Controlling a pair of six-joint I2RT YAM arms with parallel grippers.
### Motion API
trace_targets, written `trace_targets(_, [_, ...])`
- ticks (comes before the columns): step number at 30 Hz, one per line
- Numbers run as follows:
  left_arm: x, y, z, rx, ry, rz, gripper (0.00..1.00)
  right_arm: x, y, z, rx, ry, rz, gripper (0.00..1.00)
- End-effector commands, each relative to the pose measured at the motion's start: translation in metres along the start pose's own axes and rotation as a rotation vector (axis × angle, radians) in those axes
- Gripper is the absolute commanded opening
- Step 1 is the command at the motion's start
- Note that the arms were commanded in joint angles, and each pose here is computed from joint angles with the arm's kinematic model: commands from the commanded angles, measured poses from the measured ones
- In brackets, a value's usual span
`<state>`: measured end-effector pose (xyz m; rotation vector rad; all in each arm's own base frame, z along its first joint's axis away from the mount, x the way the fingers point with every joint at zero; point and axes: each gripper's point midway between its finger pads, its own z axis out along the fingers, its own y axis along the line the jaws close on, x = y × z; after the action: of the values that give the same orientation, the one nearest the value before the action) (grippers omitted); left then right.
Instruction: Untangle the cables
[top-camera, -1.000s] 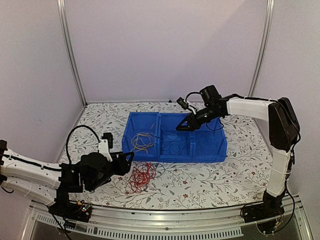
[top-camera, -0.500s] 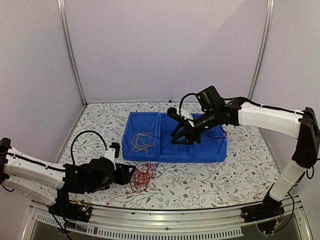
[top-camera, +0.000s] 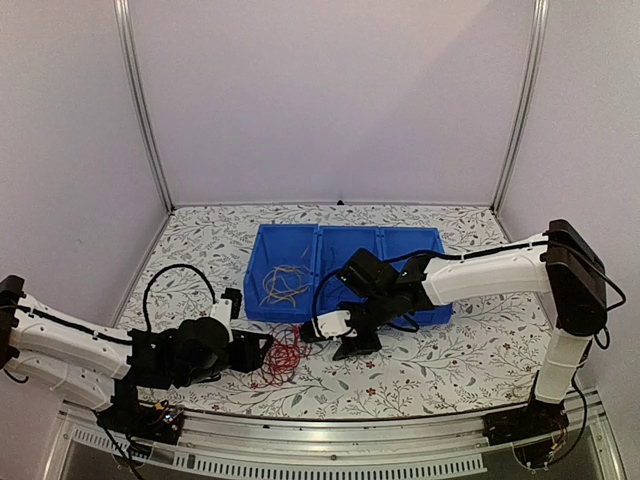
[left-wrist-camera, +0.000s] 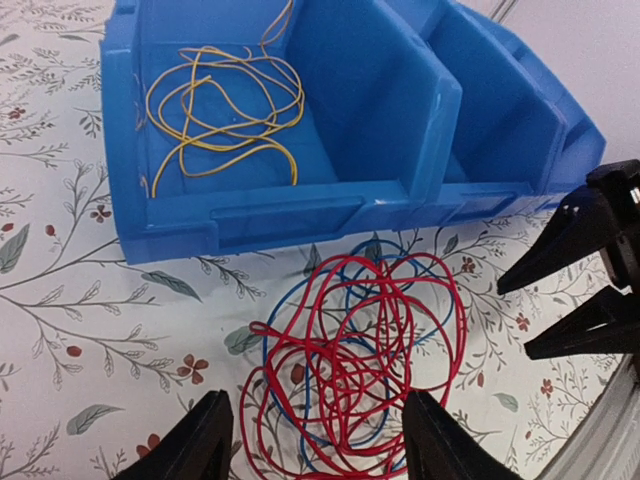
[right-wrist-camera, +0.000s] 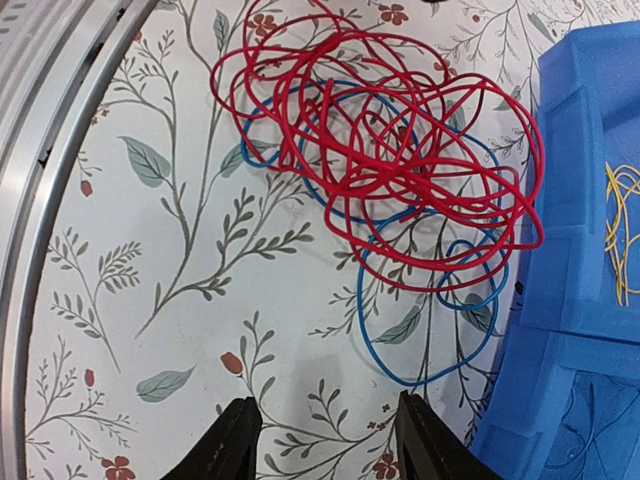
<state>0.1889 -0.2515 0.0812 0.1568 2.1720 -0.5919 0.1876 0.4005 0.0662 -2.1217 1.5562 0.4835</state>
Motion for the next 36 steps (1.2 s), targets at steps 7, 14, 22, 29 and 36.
trace_targets(7, [-0.019,-0.008,-0.005,0.054,-0.076,-0.046,0.59,0.006,-0.024,0.036,0.126,0.061,-0.136,0.55])
trace_targets(14, [-0.033,-0.023,0.009,0.087,-0.082,-0.047,0.59,0.015,-0.023,0.052,0.113,0.091,-0.18,0.36])
trace_targets(22, [-0.022,-0.061,0.04,0.204,-0.017,-0.016,0.58,-0.003,-0.01,0.035,0.072,0.054,-0.18,0.0])
trace_targets(29, [0.003,-0.082,0.075,0.197,0.111,0.027,0.53,-0.084,0.024,-0.054,-0.042,-0.182,-0.154,0.0])
trace_targets(36, [0.044,-0.081,0.084,0.23,0.257,-0.027,0.42,-0.132,-0.008,-0.148,0.143,-0.33,-0.114,0.0])
